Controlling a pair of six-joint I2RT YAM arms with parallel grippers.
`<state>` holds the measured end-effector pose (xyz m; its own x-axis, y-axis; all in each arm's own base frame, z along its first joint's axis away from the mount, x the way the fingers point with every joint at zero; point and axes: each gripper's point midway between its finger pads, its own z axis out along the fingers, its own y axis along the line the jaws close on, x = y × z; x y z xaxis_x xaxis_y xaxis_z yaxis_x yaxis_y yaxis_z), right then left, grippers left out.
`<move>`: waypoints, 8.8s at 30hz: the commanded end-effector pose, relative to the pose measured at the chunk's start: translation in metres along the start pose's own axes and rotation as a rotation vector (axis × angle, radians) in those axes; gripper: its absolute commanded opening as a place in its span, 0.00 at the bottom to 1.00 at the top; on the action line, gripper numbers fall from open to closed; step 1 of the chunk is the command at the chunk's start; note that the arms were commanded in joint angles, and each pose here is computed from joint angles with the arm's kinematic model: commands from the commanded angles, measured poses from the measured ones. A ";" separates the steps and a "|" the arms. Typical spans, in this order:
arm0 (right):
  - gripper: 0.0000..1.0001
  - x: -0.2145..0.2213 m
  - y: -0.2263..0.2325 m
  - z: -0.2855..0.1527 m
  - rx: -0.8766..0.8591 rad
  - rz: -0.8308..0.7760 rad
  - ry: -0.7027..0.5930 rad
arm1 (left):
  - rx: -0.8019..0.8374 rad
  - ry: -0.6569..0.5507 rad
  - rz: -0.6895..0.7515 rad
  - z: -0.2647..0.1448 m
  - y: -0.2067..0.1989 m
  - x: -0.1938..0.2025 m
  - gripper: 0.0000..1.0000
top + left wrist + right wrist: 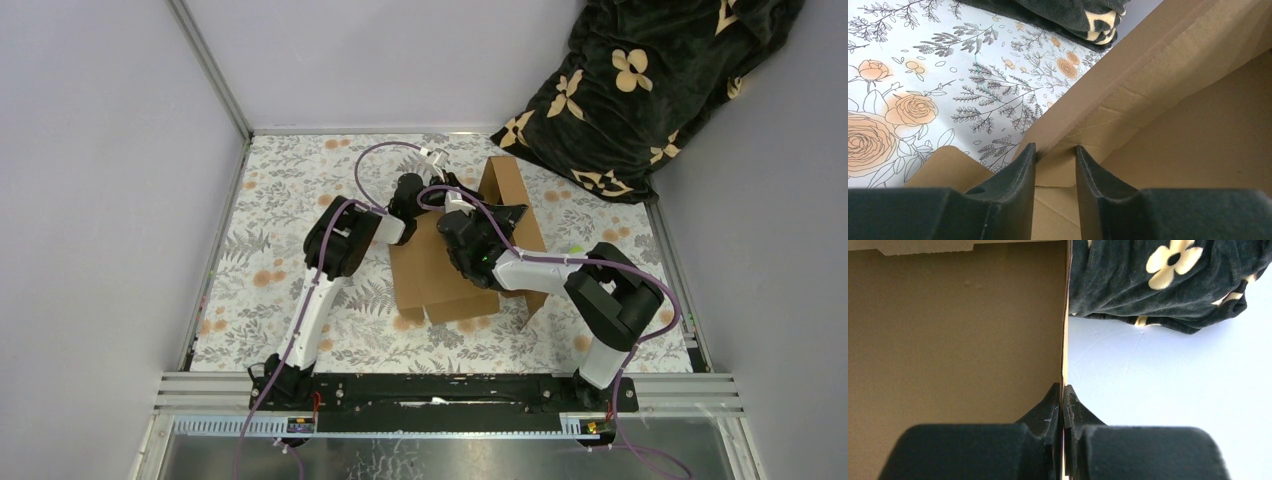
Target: Fold the paper box
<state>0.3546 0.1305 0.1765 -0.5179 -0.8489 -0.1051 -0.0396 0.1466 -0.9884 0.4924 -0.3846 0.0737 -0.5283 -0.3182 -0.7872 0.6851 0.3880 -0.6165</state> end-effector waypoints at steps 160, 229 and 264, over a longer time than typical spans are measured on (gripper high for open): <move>0.03 -0.039 0.067 -0.022 -0.418 0.323 -0.210 | -0.483 0.087 0.133 -0.058 -0.017 0.043 0.08; 0.37 -0.073 0.064 -0.059 -0.957 0.592 -0.249 | -0.626 0.288 0.341 -0.116 -0.004 0.022 0.26; 0.44 -0.062 0.105 -0.072 -1.334 0.630 -0.027 | -0.799 0.726 0.516 -0.130 0.032 0.016 0.25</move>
<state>0.3363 0.2046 0.0782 -0.7445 -0.5058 -0.4357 -0.5204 0.8485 -0.0959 0.4406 -0.2599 0.0580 -0.6282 0.4732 -0.6177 0.5397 0.8368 0.0921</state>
